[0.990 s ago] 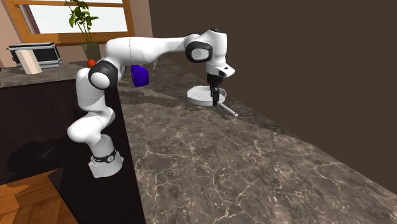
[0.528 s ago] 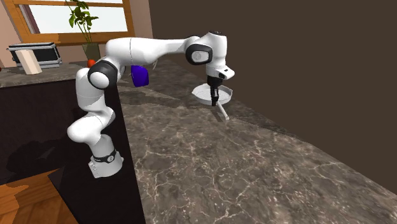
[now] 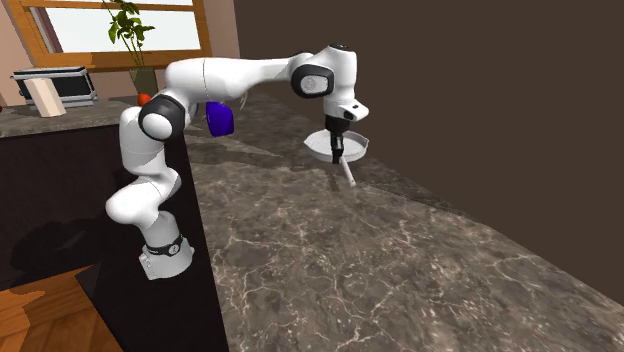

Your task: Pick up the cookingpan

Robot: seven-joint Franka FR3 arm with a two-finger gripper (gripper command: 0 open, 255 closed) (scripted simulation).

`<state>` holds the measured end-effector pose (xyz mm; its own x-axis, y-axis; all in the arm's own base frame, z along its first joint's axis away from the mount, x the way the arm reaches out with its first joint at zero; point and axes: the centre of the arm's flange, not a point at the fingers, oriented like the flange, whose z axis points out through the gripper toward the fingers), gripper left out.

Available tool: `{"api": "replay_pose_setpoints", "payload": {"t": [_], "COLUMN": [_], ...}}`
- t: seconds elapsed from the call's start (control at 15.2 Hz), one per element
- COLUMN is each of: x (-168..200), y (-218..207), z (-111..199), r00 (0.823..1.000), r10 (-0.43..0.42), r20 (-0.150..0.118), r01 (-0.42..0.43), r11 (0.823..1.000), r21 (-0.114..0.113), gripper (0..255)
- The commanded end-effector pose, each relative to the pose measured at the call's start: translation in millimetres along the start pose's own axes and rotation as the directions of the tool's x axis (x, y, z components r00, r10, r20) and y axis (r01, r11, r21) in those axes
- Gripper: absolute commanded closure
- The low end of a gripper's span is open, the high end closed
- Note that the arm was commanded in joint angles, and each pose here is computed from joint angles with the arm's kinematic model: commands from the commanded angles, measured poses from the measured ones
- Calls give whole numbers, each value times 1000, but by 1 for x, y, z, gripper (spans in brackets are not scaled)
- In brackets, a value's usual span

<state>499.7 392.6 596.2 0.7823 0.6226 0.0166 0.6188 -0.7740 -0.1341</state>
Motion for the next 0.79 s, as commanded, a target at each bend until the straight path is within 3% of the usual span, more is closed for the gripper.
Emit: {"api": "replay_pose_setpoints", "payload": {"t": [0.0,0.73], "x": [1,2], "y": [-2,-9], "z": [-11,-68], "r00": [1000,1000], "r10": [0,0], "r20": [-1,-1], "r01": [0,0], "r11": [1000,1000], "r21": [0,0], "gripper": [255,255]}}
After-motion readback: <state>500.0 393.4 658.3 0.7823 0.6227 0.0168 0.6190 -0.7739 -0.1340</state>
